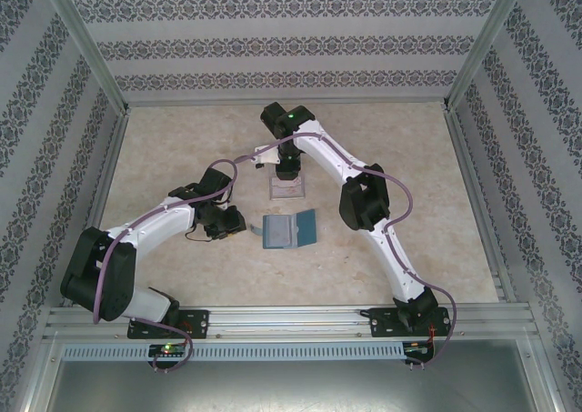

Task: Take the credit cards out of the card holder

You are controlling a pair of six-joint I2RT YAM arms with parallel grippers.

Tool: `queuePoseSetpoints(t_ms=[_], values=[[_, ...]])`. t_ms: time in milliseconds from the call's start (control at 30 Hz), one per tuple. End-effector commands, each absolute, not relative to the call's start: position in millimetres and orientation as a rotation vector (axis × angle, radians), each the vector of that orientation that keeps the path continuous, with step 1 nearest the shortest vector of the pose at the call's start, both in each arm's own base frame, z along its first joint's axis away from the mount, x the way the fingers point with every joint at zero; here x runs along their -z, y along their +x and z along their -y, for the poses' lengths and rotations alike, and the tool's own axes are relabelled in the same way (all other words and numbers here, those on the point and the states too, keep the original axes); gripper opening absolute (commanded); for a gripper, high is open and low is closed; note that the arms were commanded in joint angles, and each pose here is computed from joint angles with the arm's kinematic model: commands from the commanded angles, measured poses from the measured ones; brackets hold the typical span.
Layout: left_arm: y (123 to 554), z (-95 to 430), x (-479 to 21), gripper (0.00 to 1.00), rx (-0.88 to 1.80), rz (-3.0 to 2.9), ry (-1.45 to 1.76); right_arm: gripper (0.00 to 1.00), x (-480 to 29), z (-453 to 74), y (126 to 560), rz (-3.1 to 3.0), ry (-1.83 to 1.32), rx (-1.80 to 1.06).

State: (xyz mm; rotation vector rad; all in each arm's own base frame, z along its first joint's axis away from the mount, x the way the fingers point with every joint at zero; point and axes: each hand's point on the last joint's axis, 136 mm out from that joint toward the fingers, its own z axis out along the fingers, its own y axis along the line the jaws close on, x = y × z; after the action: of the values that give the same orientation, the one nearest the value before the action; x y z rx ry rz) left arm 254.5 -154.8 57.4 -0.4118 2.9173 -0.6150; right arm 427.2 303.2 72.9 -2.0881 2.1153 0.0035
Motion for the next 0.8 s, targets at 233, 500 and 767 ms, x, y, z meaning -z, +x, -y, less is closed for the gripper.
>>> queuePoseSetpoints(t_ms=[233,500,767], values=[[256.7,149.2,-68.8,0.23,0.605,-2.892,-0.440,0.35,-114.8,-306.6,414.2,-2.080,-2.038,-0.009],[268.7,159.3,-88.5,0.22,0.668,-2.844,-0.401,0.34,-147.7,-311.2,420.4,-2.200,-1.707,-0.077],[287.2,192.1,-99.2,0.20,0.768,-2.828,-0.309,0.33,-172.5,-308.3,413.6,-2.415,-1.081,-0.342]])
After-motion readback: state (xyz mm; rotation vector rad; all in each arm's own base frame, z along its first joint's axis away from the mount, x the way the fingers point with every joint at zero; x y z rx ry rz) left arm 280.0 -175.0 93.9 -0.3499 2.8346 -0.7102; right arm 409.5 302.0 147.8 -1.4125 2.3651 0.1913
